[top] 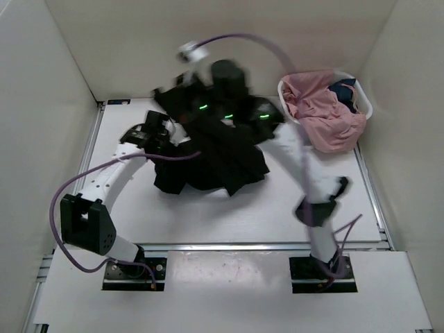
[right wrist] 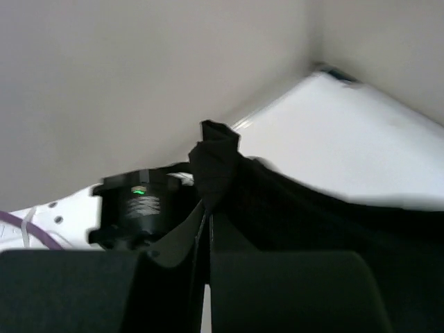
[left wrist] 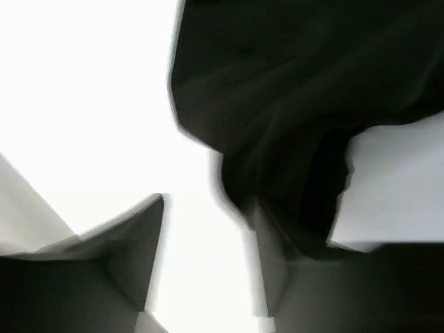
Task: Fold and stack the trousers
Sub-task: Flatten the trousers out
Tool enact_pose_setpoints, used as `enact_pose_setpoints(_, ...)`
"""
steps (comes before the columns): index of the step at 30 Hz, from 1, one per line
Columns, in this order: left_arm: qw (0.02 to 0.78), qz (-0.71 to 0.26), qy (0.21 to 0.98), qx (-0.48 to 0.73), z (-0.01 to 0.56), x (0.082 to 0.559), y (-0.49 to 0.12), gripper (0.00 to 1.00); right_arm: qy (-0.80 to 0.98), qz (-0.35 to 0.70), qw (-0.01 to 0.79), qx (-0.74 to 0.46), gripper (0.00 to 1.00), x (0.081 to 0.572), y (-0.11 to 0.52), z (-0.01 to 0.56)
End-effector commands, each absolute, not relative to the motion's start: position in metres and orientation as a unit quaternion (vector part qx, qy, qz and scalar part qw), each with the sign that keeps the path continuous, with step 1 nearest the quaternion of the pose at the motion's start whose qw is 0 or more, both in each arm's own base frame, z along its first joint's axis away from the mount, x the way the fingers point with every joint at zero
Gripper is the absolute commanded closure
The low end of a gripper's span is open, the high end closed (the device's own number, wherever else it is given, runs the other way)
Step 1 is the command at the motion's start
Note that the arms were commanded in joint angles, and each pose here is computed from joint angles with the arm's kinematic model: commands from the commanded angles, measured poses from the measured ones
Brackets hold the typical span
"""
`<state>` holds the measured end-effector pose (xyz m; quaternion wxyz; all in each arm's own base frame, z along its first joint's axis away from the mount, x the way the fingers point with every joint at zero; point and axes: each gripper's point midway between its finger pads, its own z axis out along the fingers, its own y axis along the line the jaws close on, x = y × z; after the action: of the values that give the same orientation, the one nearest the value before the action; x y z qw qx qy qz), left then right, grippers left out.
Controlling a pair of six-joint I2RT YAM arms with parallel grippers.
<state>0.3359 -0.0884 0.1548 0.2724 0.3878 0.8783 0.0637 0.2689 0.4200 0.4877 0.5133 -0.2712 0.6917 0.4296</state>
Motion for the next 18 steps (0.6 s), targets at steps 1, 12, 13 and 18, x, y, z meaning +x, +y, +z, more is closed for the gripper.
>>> enact_pose_setpoints(1, 0.302, 0.069, 0.909, 0.279, 0.184, 0.353, -0.031, 0.28, 0.680, 0.435, 0.397, -0.436, 1.00, 0.192, 0.488, 0.425)
enact_pose_setpoints(12, 0.278, 0.122, 0.953, 0.027, 0.184, 0.304, 0.131, 0.00, 0.725, 0.356, 0.359, -0.468, 0.20, 0.186, 0.478, 0.341)
enact_pose_setpoints(13, 0.285, 0.122, 0.950, 0.024, 0.189, 0.303, 0.132, 0.00, 0.731, 0.356, 0.362, -0.455, 0.20, 0.193, 0.470, 0.340)
enact_pose_setpoints(18, 0.298, 0.112, 0.948, 0.028, 0.194, 0.303, 0.127, 0.00, 0.781, 0.379, 0.406, -0.285, 0.20, 0.247, 0.393, 0.335)
